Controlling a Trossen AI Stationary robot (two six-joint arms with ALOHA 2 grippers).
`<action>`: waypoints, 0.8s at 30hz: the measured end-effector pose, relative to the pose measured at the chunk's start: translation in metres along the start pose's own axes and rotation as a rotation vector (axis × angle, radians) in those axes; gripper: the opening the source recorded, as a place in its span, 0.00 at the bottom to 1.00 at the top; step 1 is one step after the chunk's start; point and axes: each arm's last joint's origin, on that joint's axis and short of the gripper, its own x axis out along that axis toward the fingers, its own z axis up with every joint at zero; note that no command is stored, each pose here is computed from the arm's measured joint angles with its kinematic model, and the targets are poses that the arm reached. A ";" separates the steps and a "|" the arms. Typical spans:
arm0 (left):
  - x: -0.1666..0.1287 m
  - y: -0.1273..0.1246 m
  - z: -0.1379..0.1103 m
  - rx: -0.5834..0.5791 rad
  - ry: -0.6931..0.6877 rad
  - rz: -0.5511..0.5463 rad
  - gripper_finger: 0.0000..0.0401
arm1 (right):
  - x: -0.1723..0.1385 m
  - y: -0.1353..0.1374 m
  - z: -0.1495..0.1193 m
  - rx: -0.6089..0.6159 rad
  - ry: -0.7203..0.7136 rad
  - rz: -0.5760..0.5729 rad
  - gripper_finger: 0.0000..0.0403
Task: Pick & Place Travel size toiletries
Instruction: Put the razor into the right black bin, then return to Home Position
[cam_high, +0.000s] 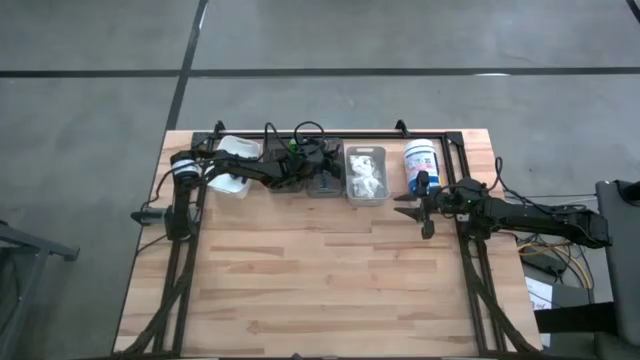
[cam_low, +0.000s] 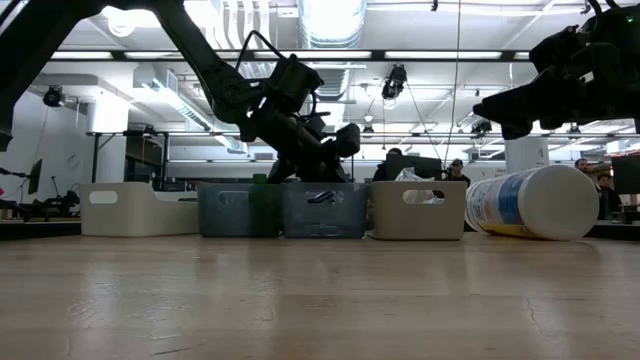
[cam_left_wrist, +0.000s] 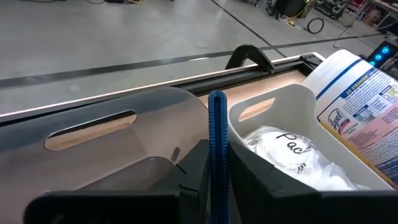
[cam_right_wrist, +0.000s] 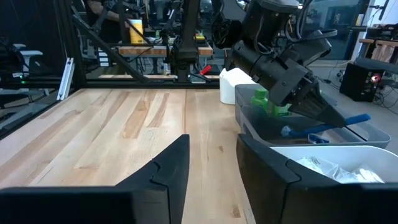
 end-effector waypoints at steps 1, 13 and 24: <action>0.000 0.000 0.000 0.000 -0.001 0.001 0.17 | 0.000 0.000 0.000 0.000 0.000 0.000 0.33; 0.000 0.001 0.003 0.011 -0.018 0.008 0.35 | 0.000 0.000 0.000 0.000 0.000 0.000 0.40; -0.024 -0.016 0.049 0.102 -0.137 -0.060 0.36 | 0.000 0.000 0.000 0.000 0.000 0.000 0.46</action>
